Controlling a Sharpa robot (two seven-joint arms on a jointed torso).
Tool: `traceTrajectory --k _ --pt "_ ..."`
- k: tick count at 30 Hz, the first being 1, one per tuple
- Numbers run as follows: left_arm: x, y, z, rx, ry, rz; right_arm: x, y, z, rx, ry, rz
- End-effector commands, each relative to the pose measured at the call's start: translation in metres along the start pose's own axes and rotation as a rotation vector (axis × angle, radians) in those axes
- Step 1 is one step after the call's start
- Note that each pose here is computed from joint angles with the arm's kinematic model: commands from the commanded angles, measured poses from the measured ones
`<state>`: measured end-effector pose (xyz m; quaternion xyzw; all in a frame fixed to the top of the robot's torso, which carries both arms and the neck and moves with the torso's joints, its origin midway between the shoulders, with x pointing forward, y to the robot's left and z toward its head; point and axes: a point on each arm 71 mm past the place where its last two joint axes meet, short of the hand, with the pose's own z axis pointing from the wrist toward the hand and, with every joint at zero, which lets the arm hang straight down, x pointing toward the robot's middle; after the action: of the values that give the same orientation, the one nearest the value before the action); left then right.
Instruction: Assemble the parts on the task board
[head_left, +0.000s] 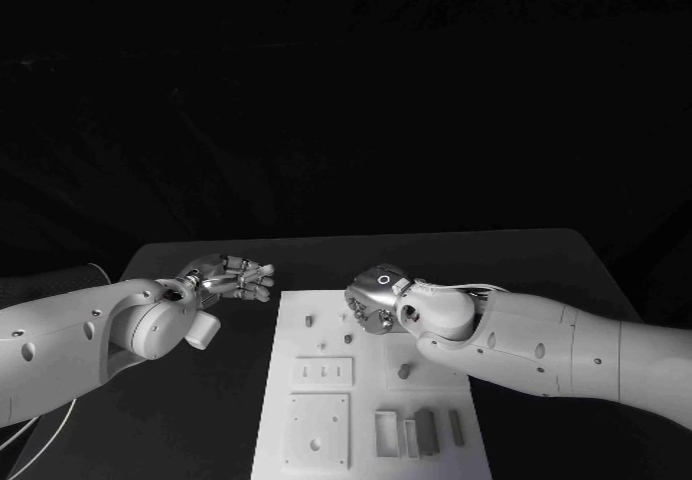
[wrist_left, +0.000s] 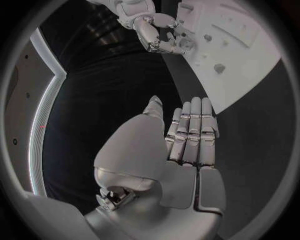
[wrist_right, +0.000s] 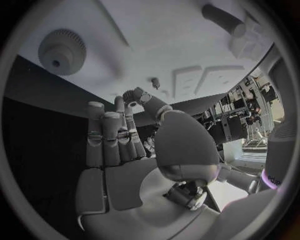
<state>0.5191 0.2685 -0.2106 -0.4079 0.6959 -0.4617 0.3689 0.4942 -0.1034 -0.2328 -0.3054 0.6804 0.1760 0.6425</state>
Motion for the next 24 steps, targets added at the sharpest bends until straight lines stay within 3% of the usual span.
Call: traceTrajectory --k 1,13,24 --pt "0.0032 -0.0019 0.001 0.01 0.02 0.002 -0.005 0.001 0.004 0.02 -0.054 -0.046" --pt "0.0045 -0.0026 0.0028 0.012 0.022 0.004 -0.009 0.001 0.021 0.03 -0.098 -0.058" --pt "0.0058 -0.0031 0.0042 0.012 0.024 0.005 -0.008 -0.002 0.029 0.037 -0.096 -0.057"
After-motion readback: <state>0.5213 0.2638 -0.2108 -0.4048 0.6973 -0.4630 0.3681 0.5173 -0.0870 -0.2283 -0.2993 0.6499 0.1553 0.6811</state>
